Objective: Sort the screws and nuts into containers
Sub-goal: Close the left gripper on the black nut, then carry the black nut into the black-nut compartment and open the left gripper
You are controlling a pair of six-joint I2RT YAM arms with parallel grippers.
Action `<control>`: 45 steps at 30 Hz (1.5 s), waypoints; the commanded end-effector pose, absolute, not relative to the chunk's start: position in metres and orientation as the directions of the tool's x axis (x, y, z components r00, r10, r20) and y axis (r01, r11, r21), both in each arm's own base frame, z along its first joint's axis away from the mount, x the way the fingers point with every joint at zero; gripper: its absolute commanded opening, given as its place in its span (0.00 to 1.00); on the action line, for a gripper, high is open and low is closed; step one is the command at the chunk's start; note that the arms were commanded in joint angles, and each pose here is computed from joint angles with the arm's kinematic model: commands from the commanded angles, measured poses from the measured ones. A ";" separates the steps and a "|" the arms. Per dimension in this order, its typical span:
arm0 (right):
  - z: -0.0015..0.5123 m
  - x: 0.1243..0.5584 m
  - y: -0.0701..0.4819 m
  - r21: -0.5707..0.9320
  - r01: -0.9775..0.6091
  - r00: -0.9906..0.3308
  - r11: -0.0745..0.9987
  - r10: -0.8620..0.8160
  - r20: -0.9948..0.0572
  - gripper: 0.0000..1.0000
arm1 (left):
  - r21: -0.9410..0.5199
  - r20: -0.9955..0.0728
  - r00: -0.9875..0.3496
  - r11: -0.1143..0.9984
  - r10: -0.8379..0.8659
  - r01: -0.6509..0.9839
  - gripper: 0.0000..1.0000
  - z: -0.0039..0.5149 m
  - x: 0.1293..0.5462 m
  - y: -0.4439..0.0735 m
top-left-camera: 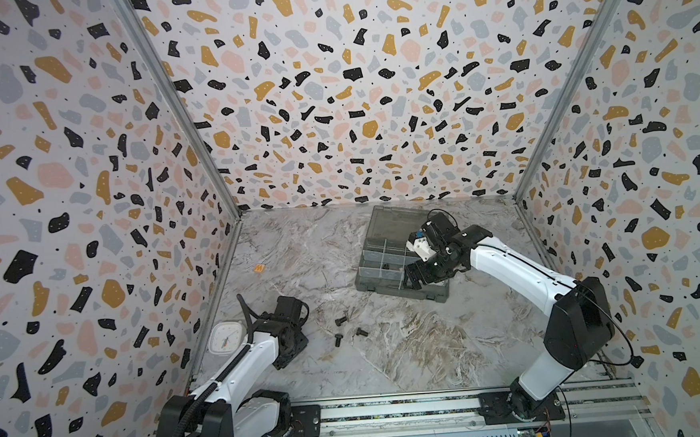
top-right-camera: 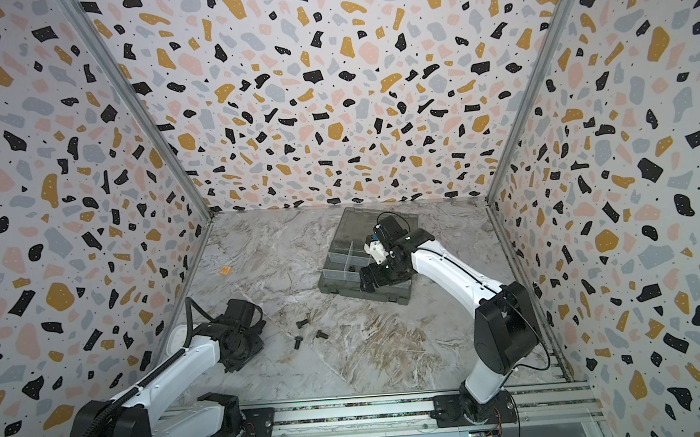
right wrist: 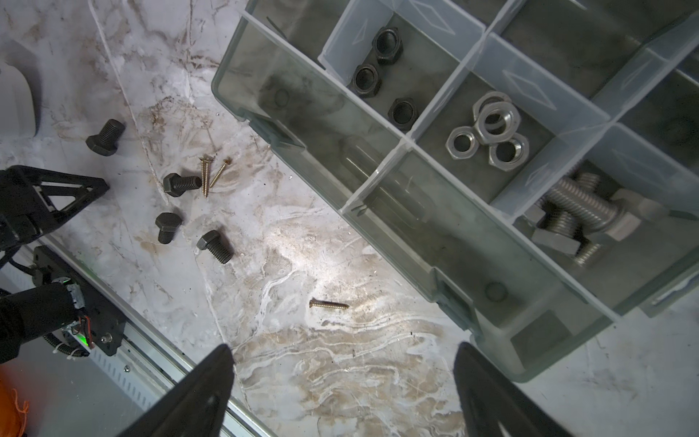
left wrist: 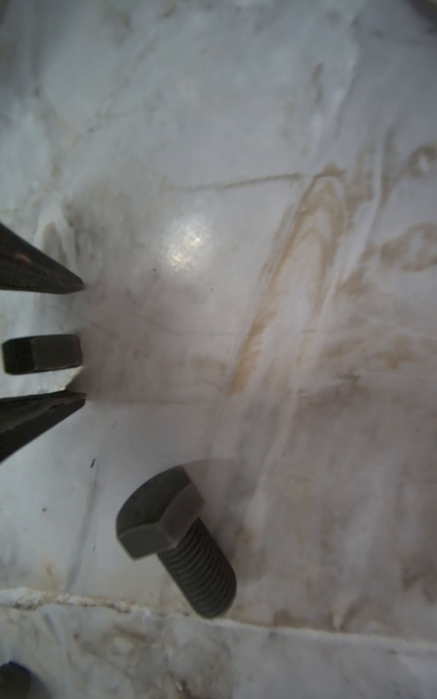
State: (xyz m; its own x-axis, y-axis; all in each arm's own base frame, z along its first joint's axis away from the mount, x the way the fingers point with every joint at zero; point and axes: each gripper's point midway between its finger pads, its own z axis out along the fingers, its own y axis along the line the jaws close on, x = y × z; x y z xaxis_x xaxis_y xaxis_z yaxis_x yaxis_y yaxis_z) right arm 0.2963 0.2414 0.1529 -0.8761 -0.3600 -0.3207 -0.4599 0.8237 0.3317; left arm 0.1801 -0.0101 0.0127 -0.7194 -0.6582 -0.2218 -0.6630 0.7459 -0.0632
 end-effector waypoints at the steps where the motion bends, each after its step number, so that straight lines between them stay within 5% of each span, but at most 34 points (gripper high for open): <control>1: 0.163 0.294 0.236 0.329 -0.464 -0.870 0.822 -0.355 -0.342 0.92 | -0.080 -0.204 -0.737 0.761 -0.645 -0.644 0.33 0.009 0.183 -0.014; 4: 0.161 0.294 0.235 0.330 -0.458 -0.875 0.826 -0.352 -0.332 0.92 | -0.071 -0.190 -0.746 0.767 -0.638 -0.638 0.19 0.007 0.183 -0.015; 9: 0.161 0.295 0.236 0.331 -0.456 -0.876 0.826 -0.352 -0.329 0.92 | -0.050 -0.168 -0.783 0.799 -0.599 -0.600 0.10 0.009 0.181 -0.016; 27: 0.174 0.306 0.221 0.308 -0.418 -0.885 0.855 -0.306 -0.352 0.92 | -0.159 -0.257 -0.825 0.864 -0.503 -0.477 0.07 0.089 0.260 -0.047; 45: 0.192 0.329 0.197 0.296 -0.345 -0.889 0.891 -0.209 -0.408 0.92 | -0.275 -0.361 -0.924 0.961 -0.123 -0.021 0.07 0.134 0.415 -0.255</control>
State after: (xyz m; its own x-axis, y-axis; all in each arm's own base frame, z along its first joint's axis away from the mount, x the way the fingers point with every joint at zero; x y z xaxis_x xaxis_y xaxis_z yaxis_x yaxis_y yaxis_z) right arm 0.3248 0.1987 0.1720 -0.9002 -0.2359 -0.3662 -0.3529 0.8877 0.2957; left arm 0.4109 -0.2255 0.1324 -0.9097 -0.1941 -0.3672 -0.1059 0.9633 -0.2467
